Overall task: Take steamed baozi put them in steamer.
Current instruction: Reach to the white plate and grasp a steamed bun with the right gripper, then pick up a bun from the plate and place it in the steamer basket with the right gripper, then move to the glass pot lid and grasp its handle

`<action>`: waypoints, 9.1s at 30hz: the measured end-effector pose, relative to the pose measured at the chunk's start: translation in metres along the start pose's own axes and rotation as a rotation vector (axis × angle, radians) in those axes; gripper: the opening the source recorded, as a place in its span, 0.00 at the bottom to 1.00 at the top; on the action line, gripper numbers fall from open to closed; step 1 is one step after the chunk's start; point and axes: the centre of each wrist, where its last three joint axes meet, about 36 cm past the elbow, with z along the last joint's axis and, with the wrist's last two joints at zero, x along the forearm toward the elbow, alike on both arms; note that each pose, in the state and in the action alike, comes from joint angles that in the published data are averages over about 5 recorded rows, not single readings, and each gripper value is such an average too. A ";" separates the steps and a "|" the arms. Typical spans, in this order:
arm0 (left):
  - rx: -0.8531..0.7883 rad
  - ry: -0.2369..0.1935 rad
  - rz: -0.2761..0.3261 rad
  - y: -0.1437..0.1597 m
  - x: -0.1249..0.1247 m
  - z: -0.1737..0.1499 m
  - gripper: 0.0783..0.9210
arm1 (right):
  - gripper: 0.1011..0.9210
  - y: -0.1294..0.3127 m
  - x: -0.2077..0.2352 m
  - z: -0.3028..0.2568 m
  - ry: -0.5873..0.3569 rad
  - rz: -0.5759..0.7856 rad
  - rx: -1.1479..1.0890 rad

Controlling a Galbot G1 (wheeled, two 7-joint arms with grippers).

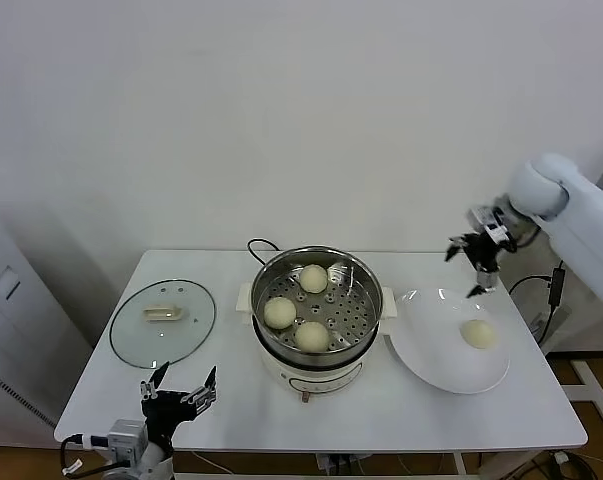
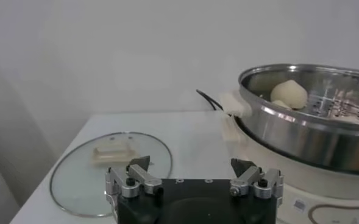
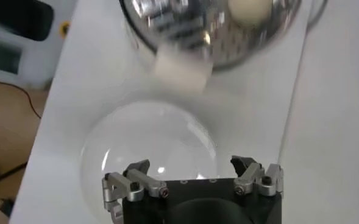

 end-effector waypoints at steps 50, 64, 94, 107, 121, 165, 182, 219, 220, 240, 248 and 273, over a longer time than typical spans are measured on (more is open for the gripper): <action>-0.006 0.043 0.001 -0.002 0.001 0.011 0.88 | 0.88 0.041 -0.179 0.080 0.087 -0.061 -0.199; -0.009 0.043 0.005 -0.004 0.000 0.011 0.88 | 0.69 0.043 -0.181 0.083 0.080 -0.060 -0.206; -0.074 -0.002 -0.062 -0.001 -0.005 0.001 0.88 | 0.52 -0.044 -0.001 -0.073 -0.098 0.089 -0.148; -0.069 -0.024 -0.060 -0.003 -0.002 -0.005 0.88 | 0.52 -0.064 0.012 -0.201 -0.140 -0.025 -0.099; -0.045 -0.031 -0.038 -0.007 0.002 -0.009 0.88 | 0.52 -0.060 -0.034 -0.257 -0.060 -0.079 -0.061; -0.035 -0.118 -0.085 0.002 0.007 -0.009 0.88 | 0.88 -0.040 0.010 -0.182 -0.447 0.258 -0.212; -0.061 -0.229 -0.141 0.009 -0.022 -0.002 0.88 | 0.88 0.044 -0.068 -0.078 -1.131 0.807 -0.685; -1.602 -0.114 -0.389 0.154 -0.181 0.051 0.88 | 0.88 0.274 -0.252 -0.053 -1.169 1.120 -1.473; -1.615 -0.115 -0.377 0.156 -0.183 0.054 0.88 | 0.88 0.275 -0.253 -0.053 -1.164 1.121 -1.478; -1.654 -0.105 -0.319 0.154 -0.223 0.070 0.88 | 0.88 0.287 -0.266 -0.063 -1.124 1.119 -1.508; -1.654 -0.083 -0.334 0.152 -0.238 0.069 0.88 | 0.88 0.292 -0.266 -0.063 -1.117 1.124 -1.506; -1.605 -0.042 -0.407 0.149 -0.277 0.061 0.88 | 0.88 0.303 -0.271 -0.061 -1.102 1.133 -1.520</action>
